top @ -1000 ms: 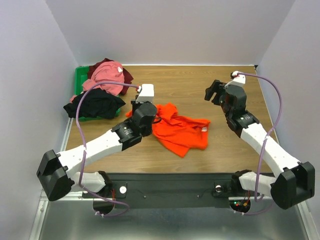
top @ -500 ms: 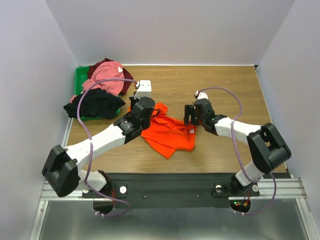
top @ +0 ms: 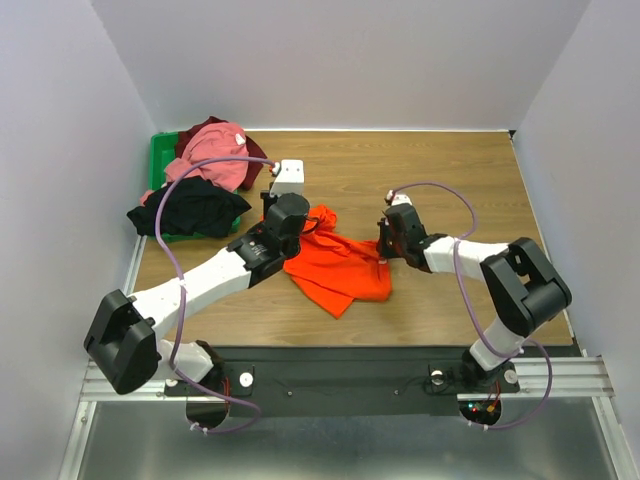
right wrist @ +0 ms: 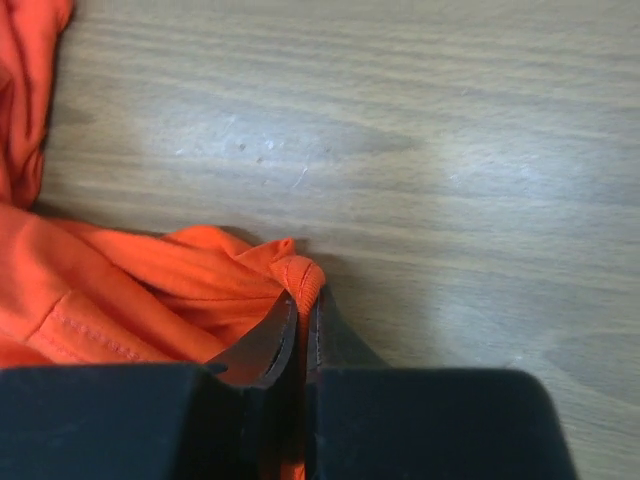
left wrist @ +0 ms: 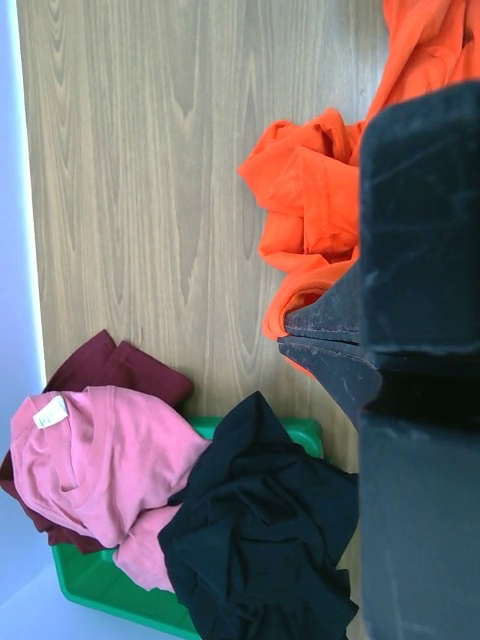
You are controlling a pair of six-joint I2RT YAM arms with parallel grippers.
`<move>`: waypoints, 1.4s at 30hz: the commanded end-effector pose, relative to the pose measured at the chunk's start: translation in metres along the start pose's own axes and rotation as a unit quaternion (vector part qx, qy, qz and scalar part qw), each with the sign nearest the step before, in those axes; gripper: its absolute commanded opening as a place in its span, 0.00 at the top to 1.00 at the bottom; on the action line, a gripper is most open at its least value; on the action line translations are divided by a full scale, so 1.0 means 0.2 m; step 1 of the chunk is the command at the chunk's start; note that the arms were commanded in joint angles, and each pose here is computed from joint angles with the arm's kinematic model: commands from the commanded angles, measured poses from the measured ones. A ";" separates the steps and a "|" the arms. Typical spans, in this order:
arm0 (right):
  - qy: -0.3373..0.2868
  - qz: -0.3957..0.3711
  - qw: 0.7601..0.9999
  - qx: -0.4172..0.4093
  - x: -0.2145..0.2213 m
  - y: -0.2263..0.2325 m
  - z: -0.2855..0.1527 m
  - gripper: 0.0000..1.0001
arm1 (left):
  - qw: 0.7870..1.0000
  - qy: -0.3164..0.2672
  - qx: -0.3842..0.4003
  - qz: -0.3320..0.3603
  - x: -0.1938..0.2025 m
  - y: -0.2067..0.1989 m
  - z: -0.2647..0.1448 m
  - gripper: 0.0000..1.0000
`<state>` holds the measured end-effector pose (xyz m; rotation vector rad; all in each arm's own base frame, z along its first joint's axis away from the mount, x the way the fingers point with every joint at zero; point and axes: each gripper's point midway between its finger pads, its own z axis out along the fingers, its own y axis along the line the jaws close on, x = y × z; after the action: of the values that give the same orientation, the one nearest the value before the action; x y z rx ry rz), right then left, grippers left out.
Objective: Fold and stack the t-shirts
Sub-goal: Flatten the tshirt out
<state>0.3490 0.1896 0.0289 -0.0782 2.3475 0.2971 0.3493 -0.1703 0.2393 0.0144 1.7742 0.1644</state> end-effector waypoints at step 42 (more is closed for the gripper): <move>-0.053 0.028 0.983 0.175 -0.01 -0.27 0.06 0.32 | 1.000 0.002 -0.007 -0.001 0.04 -0.06 0.15 1.00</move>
<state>0.3667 0.1455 0.0277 0.1288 2.2393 -0.0526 0.3724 -0.1784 0.1947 0.0694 1.8437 0.2118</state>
